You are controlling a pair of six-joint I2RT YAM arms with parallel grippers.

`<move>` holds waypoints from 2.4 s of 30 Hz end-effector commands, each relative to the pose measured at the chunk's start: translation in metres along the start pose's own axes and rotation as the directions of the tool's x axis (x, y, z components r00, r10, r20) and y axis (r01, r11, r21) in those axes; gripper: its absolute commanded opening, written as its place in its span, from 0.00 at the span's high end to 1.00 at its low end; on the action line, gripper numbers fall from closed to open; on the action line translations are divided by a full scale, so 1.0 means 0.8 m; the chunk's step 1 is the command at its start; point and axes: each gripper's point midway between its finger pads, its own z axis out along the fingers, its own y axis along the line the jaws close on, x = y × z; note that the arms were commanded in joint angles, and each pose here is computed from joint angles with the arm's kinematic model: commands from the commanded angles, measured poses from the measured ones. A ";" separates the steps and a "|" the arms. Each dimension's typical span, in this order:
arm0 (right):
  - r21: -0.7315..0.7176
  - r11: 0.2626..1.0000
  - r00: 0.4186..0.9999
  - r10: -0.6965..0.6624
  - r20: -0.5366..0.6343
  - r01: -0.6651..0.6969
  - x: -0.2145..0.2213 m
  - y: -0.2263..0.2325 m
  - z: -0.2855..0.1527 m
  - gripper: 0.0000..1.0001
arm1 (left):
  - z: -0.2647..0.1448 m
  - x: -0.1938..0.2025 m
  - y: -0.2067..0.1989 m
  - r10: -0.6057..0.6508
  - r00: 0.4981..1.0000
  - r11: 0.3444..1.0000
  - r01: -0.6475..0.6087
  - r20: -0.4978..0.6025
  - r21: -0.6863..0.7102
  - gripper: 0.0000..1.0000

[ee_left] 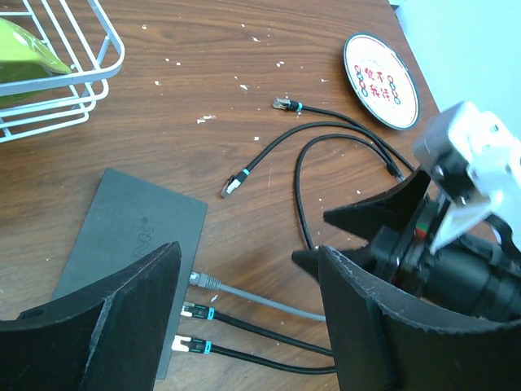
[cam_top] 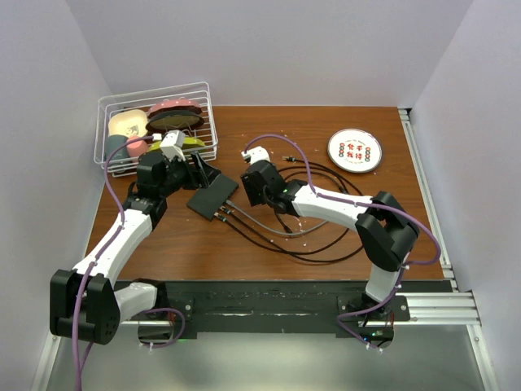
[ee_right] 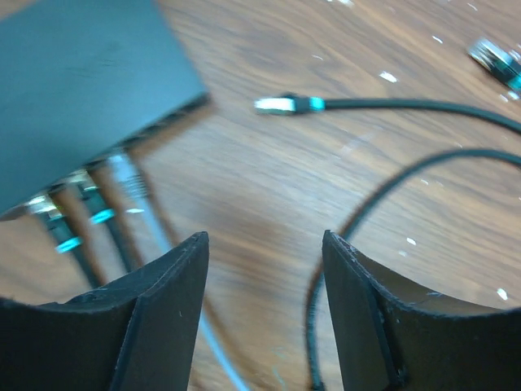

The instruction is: Insert the plug into the switch port

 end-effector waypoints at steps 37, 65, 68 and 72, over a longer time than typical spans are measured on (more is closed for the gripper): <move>-0.303 0.948 0.959 0.173 0.224 -0.100 -0.071 -0.005 -0.106 1.00 | 0.008 -0.005 -0.006 0.045 0.999 0.998 -0.044 -0.009 0.042 0.28; -0.410 0.776 0.728 0.612 0.308 -0.479 -0.089 -0.046 -0.174 1.00 | 0.000 0.028 -0.121 0.170 0.985 0.831 -0.145 0.002 0.537 0.31; -0.468 0.706 0.625 0.700 0.346 -0.532 -0.107 -0.061 -0.196 1.00 | 0.002 0.045 -0.158 0.246 0.969 0.767 -0.192 -0.006 0.612 0.31; -0.562 0.631 0.530 0.769 0.358 -0.535 -0.132 -0.063 -0.225 1.00 | -0.007 0.051 -0.197 0.257 0.964 0.680 -0.228 0.065 0.697 0.31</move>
